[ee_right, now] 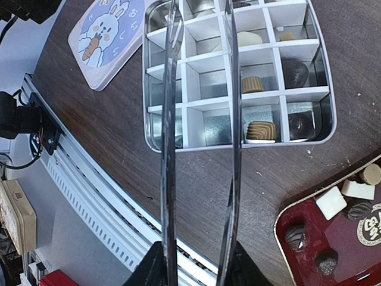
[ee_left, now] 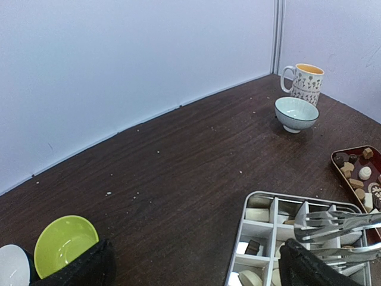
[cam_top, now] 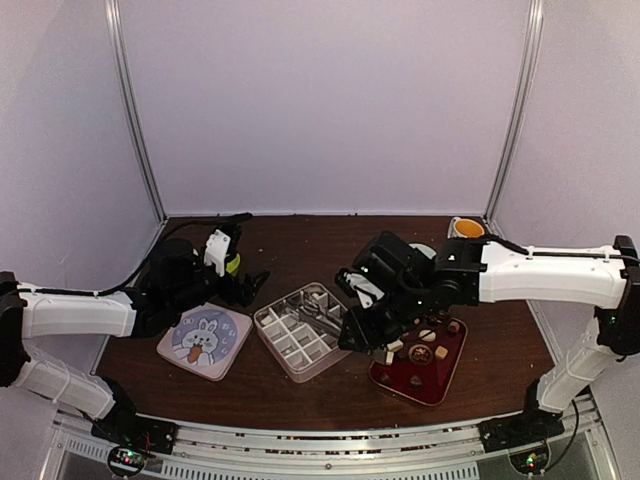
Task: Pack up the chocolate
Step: Place the fake chocolate in the empty pocket of the box, then pick up the fake chocolate from the plate.
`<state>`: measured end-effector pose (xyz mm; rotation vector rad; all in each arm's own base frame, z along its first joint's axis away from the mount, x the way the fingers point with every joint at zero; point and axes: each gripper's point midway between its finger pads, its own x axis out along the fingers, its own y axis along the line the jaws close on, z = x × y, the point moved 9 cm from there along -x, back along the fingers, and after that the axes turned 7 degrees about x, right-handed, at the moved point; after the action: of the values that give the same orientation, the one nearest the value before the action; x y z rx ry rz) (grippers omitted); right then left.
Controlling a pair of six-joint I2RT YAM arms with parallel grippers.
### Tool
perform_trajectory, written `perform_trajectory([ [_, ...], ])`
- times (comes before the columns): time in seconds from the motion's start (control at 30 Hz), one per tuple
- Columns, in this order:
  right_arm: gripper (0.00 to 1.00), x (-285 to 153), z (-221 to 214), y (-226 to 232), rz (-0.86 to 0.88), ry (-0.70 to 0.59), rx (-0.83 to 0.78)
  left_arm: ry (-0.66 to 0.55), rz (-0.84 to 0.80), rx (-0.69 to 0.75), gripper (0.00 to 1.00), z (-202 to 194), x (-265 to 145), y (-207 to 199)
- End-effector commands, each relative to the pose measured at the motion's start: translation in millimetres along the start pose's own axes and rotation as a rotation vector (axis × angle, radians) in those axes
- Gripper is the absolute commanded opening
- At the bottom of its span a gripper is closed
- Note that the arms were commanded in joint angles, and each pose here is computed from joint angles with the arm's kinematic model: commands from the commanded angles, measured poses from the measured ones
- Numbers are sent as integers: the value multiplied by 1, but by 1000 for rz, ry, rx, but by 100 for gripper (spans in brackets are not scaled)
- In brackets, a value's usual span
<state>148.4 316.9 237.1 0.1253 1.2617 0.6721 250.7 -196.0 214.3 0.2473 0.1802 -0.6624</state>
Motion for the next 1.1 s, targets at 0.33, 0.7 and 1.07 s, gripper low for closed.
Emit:
perform_trajectory([
  [0.33, 31, -70, -17, -18, -75, -96, 24, -29, 7, 13, 98, 9, 3, 1],
  [0.7, 32, -95, -75, -75, -150, -23, 175, -31, 3, 9, 98, 10, 3, 0],
  [1.07, 33, -98, -114, -106, -155, 48, 309, -33, -2, 7, 98, 10, 3, 0],
])
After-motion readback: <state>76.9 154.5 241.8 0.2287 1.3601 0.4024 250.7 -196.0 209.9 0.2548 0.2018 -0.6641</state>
